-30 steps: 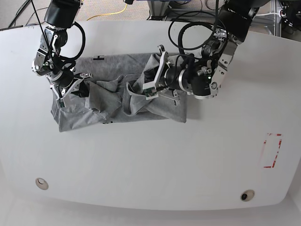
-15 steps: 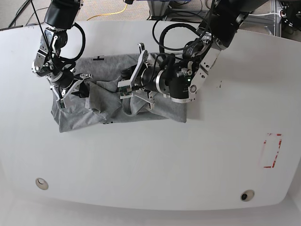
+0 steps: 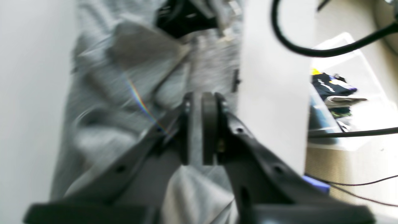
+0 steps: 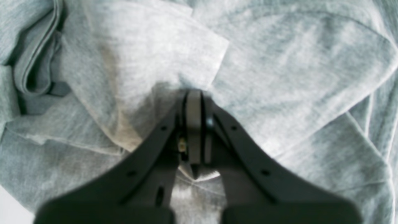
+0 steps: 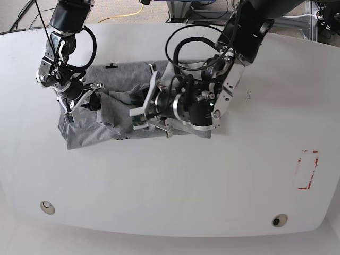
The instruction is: Layout the t-shirt on the table in an organized manner, then fold the t-shirt properly
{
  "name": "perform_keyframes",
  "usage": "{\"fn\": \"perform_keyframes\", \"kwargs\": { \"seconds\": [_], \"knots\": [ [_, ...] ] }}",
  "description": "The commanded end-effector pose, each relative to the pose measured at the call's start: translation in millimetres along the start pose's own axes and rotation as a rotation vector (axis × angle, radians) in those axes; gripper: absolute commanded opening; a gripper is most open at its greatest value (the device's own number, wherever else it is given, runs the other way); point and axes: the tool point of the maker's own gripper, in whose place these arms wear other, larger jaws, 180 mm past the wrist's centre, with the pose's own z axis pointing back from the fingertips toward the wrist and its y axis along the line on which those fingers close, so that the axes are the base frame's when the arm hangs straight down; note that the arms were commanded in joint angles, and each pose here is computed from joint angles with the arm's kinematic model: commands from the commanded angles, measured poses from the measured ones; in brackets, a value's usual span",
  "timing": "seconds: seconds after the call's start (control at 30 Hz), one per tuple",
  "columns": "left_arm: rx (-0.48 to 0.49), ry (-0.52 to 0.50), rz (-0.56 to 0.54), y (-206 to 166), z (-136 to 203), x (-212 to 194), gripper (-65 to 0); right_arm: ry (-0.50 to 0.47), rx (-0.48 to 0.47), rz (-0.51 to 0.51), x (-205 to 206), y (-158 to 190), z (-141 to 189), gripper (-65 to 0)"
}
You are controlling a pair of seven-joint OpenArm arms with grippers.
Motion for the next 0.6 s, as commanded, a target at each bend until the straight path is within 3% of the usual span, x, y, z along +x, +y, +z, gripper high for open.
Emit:
{"fn": "perform_keyframes", "kwargs": {
  "seconds": [0.0,0.1,0.23,0.57],
  "knots": [
    [0.057,0.005,-0.001,20.2,17.5,-7.8,-47.1,0.083,-0.039,0.024,-13.3,-8.6,2.1,-63.7],
    [0.108,0.042,0.024,38.2,33.1,-28.8,-30.6,0.082,-0.039,0.025,-12.5,-8.7,2.0,-63.7],
    [0.178,0.05,0.052,57.7,54.9,-42.0,-17.1,0.077,-0.04,0.025,-10.1,-9.2,1.9,-63.7],
    [0.183,0.112,0.084,54.5,61.8,-74.3,-25.8,0.074,-0.036,0.025,-8.2,-7.4,0.1,-63.7]
  ]
}}
